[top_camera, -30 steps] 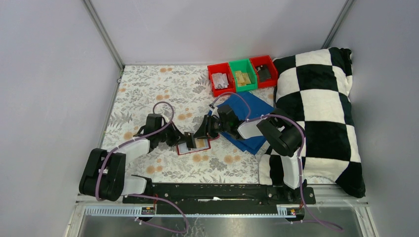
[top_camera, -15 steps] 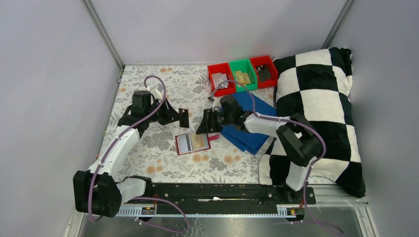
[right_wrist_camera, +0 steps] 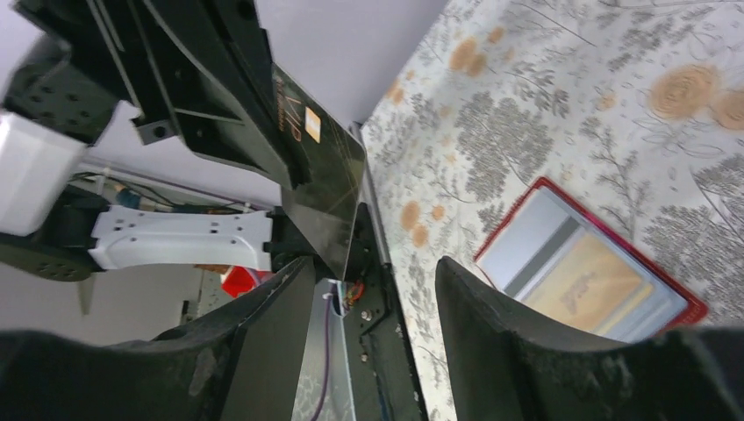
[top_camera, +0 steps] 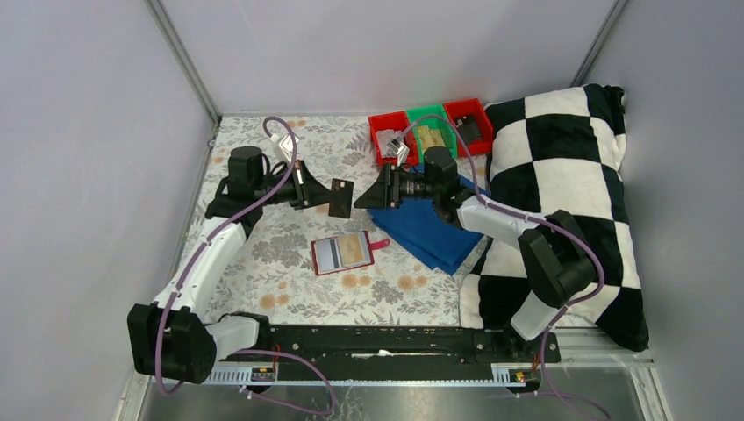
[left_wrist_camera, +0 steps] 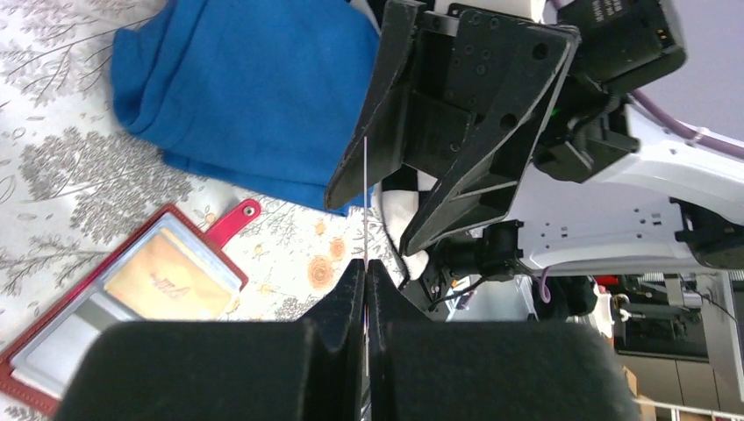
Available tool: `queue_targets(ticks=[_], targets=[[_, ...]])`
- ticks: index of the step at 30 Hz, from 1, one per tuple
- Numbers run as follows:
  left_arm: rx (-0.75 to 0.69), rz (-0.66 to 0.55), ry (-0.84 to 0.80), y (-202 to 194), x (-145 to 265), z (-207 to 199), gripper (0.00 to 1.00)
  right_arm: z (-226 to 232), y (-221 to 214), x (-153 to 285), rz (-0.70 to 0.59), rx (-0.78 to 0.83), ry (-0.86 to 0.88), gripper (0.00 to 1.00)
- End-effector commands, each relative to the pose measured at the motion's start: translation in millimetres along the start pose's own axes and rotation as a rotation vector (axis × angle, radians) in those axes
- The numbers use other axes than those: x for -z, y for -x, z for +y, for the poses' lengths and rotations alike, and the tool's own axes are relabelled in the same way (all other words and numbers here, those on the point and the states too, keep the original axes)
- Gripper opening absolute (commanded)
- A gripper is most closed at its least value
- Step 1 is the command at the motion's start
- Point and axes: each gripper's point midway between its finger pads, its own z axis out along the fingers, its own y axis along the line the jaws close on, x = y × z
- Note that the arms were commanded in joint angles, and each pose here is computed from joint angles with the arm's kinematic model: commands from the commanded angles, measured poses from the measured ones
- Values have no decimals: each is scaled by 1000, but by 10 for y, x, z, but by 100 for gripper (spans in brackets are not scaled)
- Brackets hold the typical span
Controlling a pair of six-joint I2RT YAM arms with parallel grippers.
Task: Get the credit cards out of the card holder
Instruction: Remove the credit card from the card holder, then place the credit card in the storage box.
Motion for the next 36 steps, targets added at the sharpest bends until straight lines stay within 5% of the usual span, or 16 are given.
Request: queue_targets(ticks=[1,11,19,23,25,30,31,34,36], targets=[[-77,-34,-141,109,46,-283,0,510,179,40,-55,39,201,61],[-53,-39,-201,97,60,-380,0,761,180,37,-53,-10,369,55],[-34,-54,-194,93,57,-362,0,730,143,-27,-26,-70,403,14],[-12,-54,-178,100,39,-326,0,774,184,-14,-46,-72,408,2],[-10,-58,-172,106,37,-317,0,805,218,-8,-49,-69,407,2],[-13,-64,-165,106,41,-309,0,926,259,-19,-42,-59,439,36],[-15,-66,-165,109,43,-311,0,925,258,-37,-42,-60,439,33],[-19,-70,-172,120,42,-323,0,912,268,-76,-54,-70,439,5],[-19,-71,-173,129,42,-328,0,913,282,-75,-60,-71,435,0]])
